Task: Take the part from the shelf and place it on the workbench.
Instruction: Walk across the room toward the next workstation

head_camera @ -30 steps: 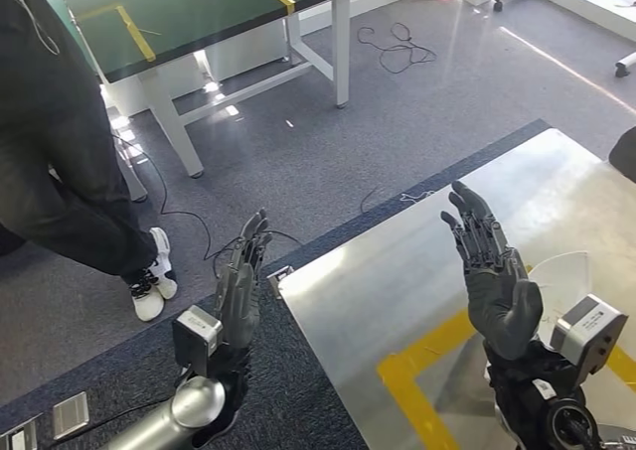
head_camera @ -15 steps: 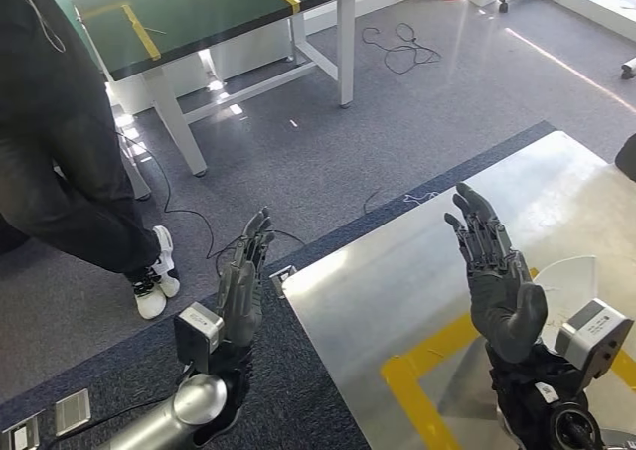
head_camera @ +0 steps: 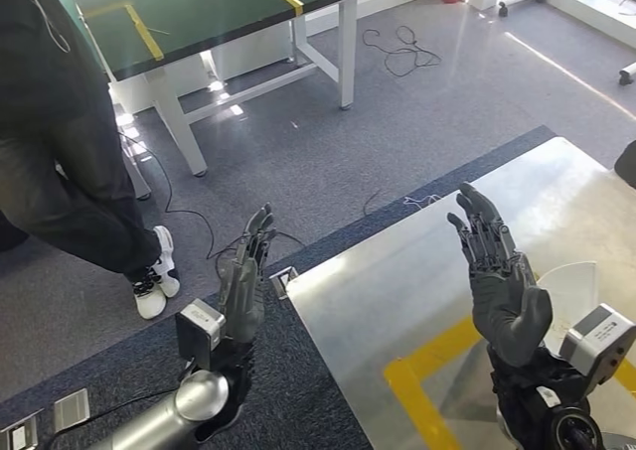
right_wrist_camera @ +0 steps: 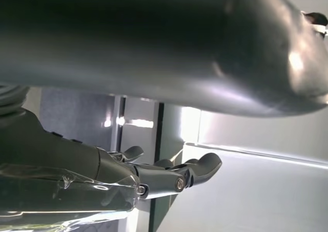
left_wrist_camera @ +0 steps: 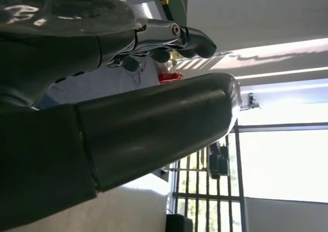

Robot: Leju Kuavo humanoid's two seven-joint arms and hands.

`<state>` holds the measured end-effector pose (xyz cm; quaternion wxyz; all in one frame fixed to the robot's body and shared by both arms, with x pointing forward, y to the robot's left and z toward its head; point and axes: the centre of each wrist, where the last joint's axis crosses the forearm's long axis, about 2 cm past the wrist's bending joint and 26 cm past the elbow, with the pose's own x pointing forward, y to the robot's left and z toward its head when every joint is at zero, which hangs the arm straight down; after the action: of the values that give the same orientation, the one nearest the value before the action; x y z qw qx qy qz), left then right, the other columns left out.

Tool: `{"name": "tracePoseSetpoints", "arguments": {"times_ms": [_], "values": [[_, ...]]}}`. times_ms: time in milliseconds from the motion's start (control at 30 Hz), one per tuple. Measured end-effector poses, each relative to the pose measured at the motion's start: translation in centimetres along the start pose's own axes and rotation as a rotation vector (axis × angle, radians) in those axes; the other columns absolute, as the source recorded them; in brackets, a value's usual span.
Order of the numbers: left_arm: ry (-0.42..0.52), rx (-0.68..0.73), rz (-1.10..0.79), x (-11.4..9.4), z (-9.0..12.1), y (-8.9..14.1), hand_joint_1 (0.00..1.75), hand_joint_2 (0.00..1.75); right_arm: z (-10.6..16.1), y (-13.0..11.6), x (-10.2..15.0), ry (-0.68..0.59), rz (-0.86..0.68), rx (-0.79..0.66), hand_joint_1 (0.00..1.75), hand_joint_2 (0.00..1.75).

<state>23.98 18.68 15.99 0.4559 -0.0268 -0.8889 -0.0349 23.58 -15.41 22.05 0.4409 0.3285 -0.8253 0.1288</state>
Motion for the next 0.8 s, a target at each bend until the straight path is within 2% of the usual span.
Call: {"name": "tracePoseSetpoints", "arguments": {"times_ms": [800], "values": [[-0.015,0.000,-0.004,0.22,-0.16,0.07,0.00,0.00,0.19,0.18,0.04,0.004,-0.005,0.006,0.00,0.00]]}}
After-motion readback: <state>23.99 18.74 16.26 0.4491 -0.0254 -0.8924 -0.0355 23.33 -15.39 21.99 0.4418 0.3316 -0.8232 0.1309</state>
